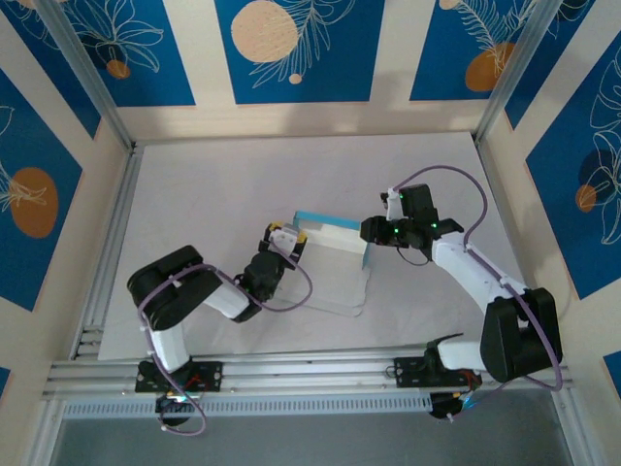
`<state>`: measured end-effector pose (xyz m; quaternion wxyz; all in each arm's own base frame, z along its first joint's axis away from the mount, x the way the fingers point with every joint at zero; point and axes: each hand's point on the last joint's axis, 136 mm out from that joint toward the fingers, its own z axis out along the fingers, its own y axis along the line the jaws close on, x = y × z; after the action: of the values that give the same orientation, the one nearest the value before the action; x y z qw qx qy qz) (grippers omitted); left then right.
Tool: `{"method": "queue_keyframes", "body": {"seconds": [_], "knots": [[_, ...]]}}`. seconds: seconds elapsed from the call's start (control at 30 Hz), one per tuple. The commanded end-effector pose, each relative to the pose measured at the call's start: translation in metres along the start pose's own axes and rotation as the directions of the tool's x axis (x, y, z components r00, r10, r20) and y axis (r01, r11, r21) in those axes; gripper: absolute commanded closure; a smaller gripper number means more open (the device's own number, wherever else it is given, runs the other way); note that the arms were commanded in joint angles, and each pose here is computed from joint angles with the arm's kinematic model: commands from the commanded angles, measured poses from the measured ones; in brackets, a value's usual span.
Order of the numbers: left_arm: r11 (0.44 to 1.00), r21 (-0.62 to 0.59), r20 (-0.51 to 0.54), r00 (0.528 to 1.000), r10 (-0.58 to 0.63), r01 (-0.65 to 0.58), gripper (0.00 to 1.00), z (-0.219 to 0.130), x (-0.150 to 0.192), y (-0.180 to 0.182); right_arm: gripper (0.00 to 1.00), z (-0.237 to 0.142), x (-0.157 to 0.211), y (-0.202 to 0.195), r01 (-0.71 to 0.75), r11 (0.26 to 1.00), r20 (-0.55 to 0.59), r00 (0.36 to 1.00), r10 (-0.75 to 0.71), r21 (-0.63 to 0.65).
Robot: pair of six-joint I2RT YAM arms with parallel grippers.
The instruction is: Fold the paper box
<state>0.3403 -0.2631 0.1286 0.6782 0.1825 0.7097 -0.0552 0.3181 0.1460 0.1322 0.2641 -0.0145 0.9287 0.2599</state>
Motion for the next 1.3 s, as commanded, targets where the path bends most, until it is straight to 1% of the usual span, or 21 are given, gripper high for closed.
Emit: {"method": "queue_keyframes", "body": {"seconds": [0.0, 0.13, 0.4, 0.57, 0.67, 0.8, 0.87, 0.97, 1.1, 1.2, 1.27], "knots": [[0.999, 0.048, 0.006, 1.000, 0.000, -0.001, 0.43, -0.002, -0.002, -0.008, 0.60, 0.002, 0.011, -0.008, -0.015, 0.999, -0.008, 1.000, 0.015, 0.031], [0.994, 0.103, -0.003, 0.999, 0.044, -0.044, 0.45, 0.001, 0.002, -0.017, 0.61, 0.002, 0.009, -0.005, 0.015, 1.000, 0.011, 1.000, -0.015, 0.012], [0.999, 0.053, -0.024, 1.000, 0.013, -0.012, 0.45, 0.023, 0.002, -0.002, 0.66, 0.001, 0.006, -0.003, 0.059, 0.998, 0.022, 0.998, -0.059, 0.004], [0.998, 0.062, -0.013, 1.000, -0.013, 0.014, 0.45, 0.035, -0.006, 0.004, 0.68, 0.001, 0.004, 0.000, 0.081, 0.997, 0.019, 0.997, -0.081, -0.008], [0.997, 0.079, -0.010, 1.000, -0.022, 0.023, 0.53, 0.038, -0.009, 0.006, 0.70, 0.001, 0.002, 0.002, 0.088, 0.996, 0.018, 0.996, -0.088, -0.013], [0.991, 0.134, -0.014, 1.000, -0.015, 0.016, 0.72, 0.040, -0.007, -0.002, 0.71, 0.001, 0.000, 0.004, 0.099, 0.995, 0.022, 0.995, -0.098, -0.019], [0.989, 0.148, -0.011, 1.000, -0.008, 0.010, 0.79, 0.040, -0.007, -0.004, 0.71, 0.002, -0.003, 0.005, 0.102, 0.995, 0.027, 0.995, -0.101, -0.022], [0.992, 0.125, -0.008, 1.000, 0.003, -0.002, 0.87, 0.041, -0.008, 0.000, 0.71, 0.004, -0.007, 0.006, 0.103, 0.994, 0.026, 0.994, -0.103, -0.025], [0.999, 0.051, -0.009, 1.000, 0.013, -0.012, 1.00, 0.041, -0.007, 0.013, 0.70, 0.006, -0.015, 0.013, 0.095, 0.994, 0.046, 0.995, -0.093, -0.050], [1.000, -0.001, 0.001, 1.000, 0.028, -0.028, 1.00, 0.039, -0.009, 0.018, 0.66, 0.009, -0.020, 0.018, 0.087, 0.995, 0.045, 0.995, -0.085, -0.058], [0.999, -0.008, 0.008, 0.999, 0.044, -0.044, 1.00, 0.038, -0.010, 0.016, 0.61, 0.009, -0.021, 0.021, 0.093, 0.994, 0.047, 0.995, -0.091, -0.056]]}}
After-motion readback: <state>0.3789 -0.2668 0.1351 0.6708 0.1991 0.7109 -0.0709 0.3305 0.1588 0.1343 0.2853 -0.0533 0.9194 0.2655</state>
